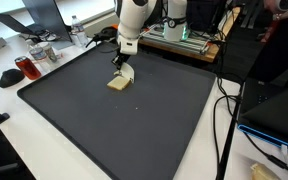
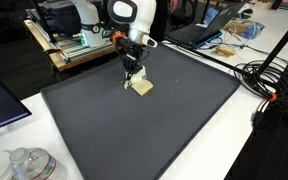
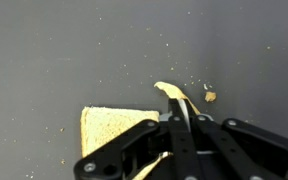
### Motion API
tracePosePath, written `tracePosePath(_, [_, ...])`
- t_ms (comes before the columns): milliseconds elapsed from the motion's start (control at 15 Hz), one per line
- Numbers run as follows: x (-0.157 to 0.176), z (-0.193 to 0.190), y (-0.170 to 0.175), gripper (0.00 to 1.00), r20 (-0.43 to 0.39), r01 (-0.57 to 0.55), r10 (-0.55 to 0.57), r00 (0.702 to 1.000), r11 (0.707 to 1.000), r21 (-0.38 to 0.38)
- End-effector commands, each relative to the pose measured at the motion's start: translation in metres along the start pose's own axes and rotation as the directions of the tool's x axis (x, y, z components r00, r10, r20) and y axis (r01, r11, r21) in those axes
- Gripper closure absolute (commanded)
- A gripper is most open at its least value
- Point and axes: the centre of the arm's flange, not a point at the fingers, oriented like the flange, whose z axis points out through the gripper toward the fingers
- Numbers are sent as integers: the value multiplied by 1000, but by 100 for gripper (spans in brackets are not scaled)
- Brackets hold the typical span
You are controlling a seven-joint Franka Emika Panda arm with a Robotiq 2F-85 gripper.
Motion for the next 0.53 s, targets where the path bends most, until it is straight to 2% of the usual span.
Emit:
tracePosePath(0, [-5,-15,-2,99,-19,111,-110,994,993,32])
tracePosePath(267, [3,-31,-3,99,-76,204,-200,977,977,58])
tracePosePath(467, [7,-39,0,99,-81,226,-218,973,969,104])
